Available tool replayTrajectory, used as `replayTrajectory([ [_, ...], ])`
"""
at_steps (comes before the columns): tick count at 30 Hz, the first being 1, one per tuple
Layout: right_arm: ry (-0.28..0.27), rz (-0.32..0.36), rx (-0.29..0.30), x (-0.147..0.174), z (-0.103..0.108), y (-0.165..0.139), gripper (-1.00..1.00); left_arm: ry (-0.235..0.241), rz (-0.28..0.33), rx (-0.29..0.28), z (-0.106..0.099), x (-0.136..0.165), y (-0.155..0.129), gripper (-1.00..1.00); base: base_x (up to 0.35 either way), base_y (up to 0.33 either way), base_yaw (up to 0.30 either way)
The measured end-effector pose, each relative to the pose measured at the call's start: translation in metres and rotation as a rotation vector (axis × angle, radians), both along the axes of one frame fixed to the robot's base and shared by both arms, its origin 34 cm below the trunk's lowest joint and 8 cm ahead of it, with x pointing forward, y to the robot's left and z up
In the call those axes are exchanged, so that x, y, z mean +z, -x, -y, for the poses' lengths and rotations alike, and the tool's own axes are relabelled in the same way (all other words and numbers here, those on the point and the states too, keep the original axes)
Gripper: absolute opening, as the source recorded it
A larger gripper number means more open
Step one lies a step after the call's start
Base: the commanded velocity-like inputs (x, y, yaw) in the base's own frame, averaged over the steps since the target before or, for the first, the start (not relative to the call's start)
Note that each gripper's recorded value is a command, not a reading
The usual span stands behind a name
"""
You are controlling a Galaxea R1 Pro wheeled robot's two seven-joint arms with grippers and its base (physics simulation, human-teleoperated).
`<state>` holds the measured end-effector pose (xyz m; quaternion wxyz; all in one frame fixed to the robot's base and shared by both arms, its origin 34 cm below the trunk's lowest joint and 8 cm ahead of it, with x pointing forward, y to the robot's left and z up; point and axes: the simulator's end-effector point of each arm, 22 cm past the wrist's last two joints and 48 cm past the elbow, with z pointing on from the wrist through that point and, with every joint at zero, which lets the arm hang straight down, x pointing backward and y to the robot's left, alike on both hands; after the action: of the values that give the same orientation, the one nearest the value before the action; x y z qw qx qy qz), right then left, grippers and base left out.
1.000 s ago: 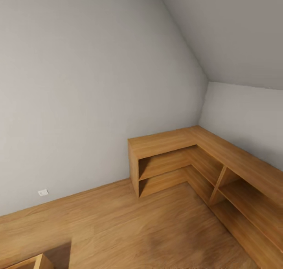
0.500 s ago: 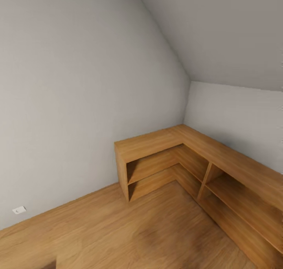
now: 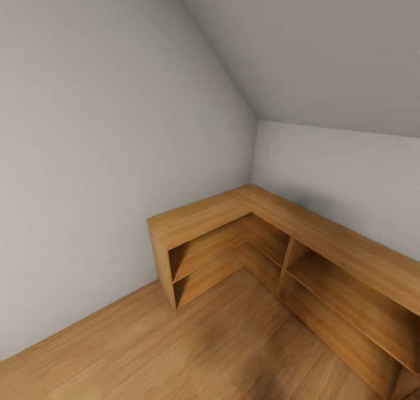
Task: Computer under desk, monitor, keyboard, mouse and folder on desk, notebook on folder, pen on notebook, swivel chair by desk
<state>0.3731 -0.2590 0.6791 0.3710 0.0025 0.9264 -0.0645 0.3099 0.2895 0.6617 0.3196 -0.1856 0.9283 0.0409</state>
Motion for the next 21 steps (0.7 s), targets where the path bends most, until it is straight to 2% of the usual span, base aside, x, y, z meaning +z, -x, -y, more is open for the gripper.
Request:
replayTrajectory([
  [10, 0.0, 0.0, 0.0, 0.0, 0.0, -0.0001, 1.0, 0.0, 0.001, 0.0, -0.0001, 0.0001, 0.0, 1.0, 0.008, 0.004, -0.273],
  [21, 0.0, 0.0, 0.0, 0.0001, 0.0, -0.0001, 1.0, -0.001, 0.001, 0.0, -0.0001, 0.0002, 0.0, 1.0, 0.16, 0.073, -0.273],
])
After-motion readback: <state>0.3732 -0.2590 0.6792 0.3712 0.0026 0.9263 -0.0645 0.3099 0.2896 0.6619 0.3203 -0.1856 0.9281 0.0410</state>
